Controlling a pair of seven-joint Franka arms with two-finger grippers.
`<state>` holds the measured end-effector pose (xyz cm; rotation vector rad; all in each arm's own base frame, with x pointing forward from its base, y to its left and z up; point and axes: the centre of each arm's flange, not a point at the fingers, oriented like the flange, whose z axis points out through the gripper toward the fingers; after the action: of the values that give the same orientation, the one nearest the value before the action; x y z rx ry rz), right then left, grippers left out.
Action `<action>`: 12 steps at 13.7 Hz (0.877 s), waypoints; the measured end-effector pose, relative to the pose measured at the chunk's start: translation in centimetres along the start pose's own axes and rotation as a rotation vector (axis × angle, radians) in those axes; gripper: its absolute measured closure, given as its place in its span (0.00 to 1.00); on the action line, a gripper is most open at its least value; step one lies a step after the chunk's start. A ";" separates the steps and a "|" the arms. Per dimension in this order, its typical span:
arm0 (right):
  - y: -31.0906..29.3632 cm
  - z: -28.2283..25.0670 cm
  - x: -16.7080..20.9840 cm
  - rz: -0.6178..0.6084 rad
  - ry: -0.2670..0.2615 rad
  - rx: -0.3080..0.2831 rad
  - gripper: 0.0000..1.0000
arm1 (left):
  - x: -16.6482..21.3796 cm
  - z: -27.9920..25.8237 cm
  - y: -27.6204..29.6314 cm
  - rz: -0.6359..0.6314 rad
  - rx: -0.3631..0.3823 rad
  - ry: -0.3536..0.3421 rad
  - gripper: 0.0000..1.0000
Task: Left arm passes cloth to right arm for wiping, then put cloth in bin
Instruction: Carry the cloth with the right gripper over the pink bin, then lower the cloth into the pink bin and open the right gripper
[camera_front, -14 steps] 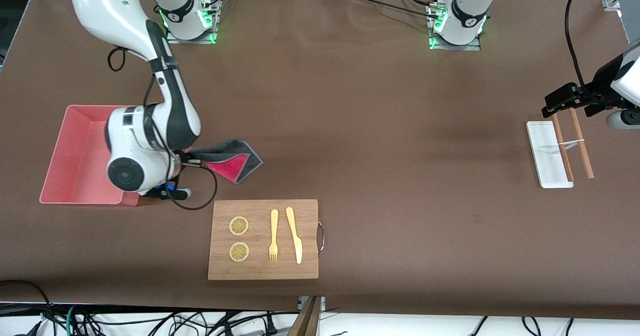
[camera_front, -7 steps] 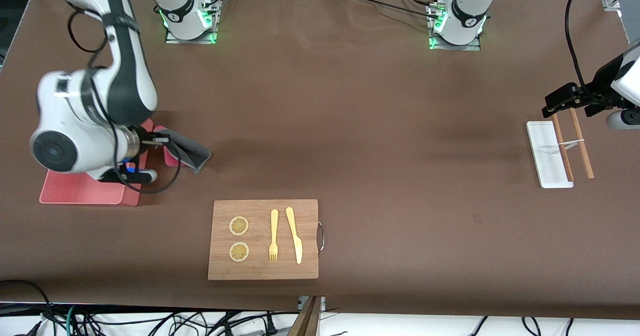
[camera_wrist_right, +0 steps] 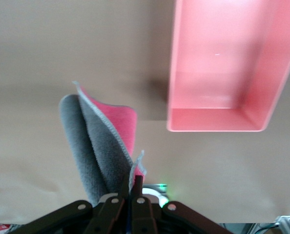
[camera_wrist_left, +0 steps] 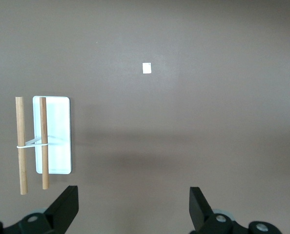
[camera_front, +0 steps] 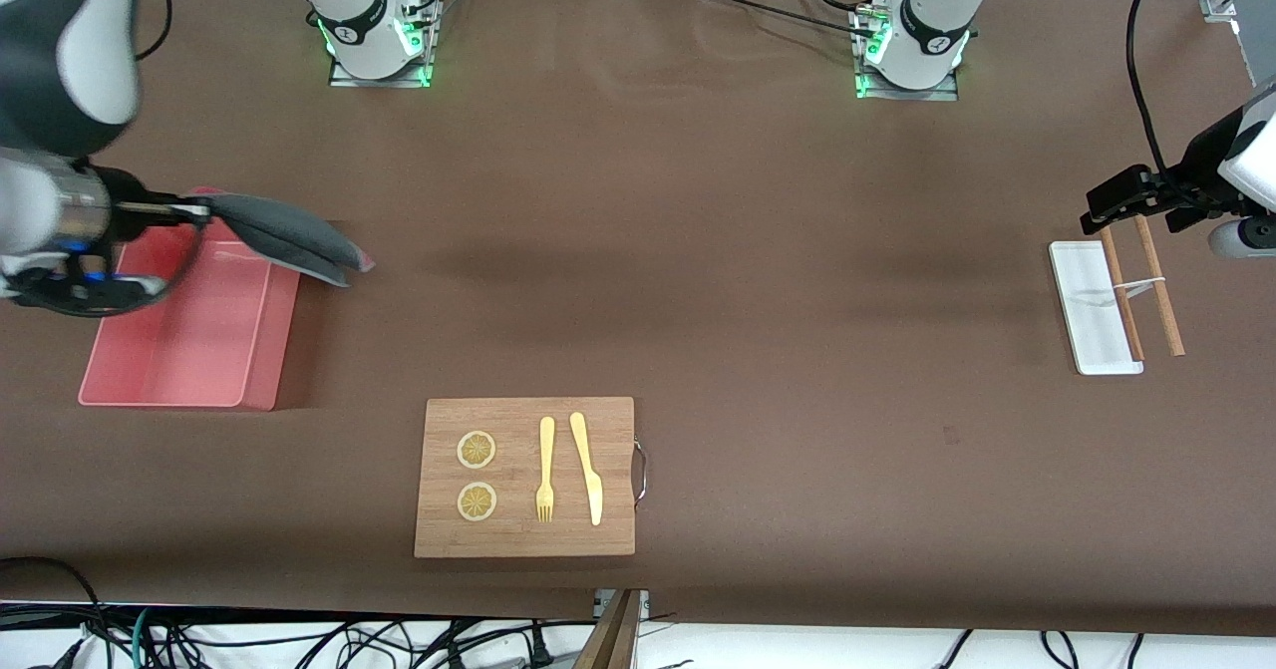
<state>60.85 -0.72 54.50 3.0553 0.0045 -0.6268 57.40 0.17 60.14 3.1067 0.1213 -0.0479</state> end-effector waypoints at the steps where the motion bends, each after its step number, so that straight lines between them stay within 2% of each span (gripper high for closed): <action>1: 2.4 -0.3 -0.4 -0.010 0.004 -0.002 1.00 | 0.0 0.0 0.0 0.000 0.000 0.000 0.00; 4: 8.4 0.0 -1.1 -0.049 -0.017 -0.037 1.00 | 0.0 0.0 0.0 0.000 0.000 0.000 0.00; 7: 12.3 2.2 0.2 -0.041 -0.036 -0.046 1.00 | 0.0 0.0 0.0 0.000 0.000 -0.001 0.00; 12: 13.6 7.7 4.0 -0.044 -0.105 -0.065 1.00 | 0.0 0.0 0.0 0.000 0.000 -0.002 0.00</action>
<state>61.59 -14.54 46.11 2.9632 0.0883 -0.7728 57.40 0.16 60.10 3.1068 0.1209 -0.0502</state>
